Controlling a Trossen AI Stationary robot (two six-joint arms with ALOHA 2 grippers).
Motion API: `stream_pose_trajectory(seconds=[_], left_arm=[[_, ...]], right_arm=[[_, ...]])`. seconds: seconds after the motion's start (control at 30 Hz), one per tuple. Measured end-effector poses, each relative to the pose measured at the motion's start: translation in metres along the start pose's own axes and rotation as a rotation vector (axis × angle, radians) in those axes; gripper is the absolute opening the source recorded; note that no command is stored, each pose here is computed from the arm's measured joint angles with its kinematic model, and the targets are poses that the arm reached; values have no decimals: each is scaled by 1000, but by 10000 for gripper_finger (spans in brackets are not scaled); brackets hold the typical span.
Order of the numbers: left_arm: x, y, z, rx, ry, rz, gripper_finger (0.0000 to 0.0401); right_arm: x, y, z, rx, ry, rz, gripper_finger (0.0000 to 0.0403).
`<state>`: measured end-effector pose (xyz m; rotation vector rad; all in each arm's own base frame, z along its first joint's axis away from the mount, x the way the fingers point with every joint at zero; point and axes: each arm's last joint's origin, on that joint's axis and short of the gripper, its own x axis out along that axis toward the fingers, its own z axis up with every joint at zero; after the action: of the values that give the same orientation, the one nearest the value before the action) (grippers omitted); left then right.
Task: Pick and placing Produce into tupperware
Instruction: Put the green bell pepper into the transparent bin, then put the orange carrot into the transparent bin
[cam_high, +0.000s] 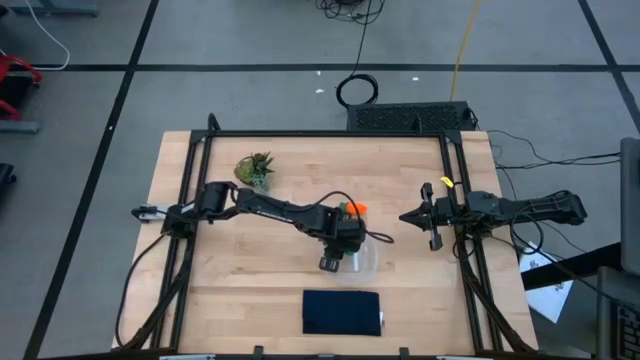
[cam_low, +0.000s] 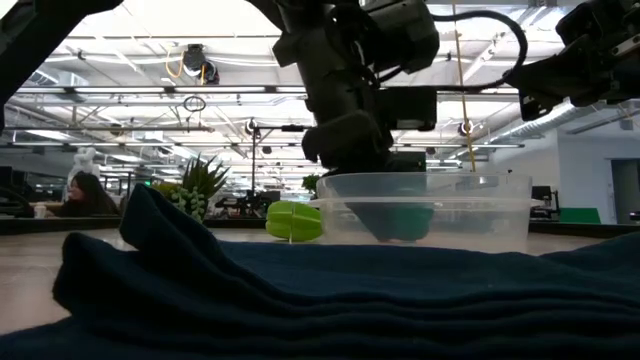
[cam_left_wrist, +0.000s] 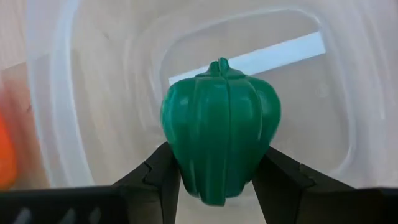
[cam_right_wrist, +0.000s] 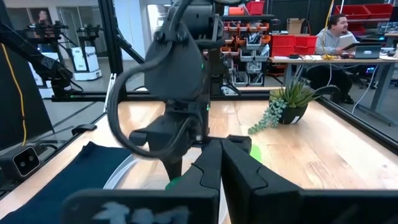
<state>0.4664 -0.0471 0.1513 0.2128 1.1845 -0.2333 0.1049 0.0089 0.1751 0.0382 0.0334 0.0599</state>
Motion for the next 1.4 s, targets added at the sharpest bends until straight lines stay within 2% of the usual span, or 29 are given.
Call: stream_pose_trajectory(seconds=[0.27, 0.67, 1.0, 1.1, 1.2, 1.3, 1.4], left_arm=[[0, 0, 0, -17, 0, -1, 166], [-3, -2, 1, -15, -1, -3, 249], [-29, -4, 5, 47, -43, 10, 252], [-52, -3, 8, 47, -81, 22, 237], [-80, -4, 9, 38, -112, 28, 206], [-108, -5, 7, 19, -141, 45, 147], [-131, -6, 2, 10, -133, 91, 66]], right_arm=[[0, 0, 0, 0, 1, 0, 0], [0, 0, 0, 0, 0, 0, 0], [0, 0, 0, 0, 1, 0, 0], [0, 0, 0, 0, 1, 0, 0], [0, 0, 0, 0, 1, 0, 0], [0, 0, 0, 0, 5, 1, 0], [0, 0, -1, 0, 13, 1, 0]])
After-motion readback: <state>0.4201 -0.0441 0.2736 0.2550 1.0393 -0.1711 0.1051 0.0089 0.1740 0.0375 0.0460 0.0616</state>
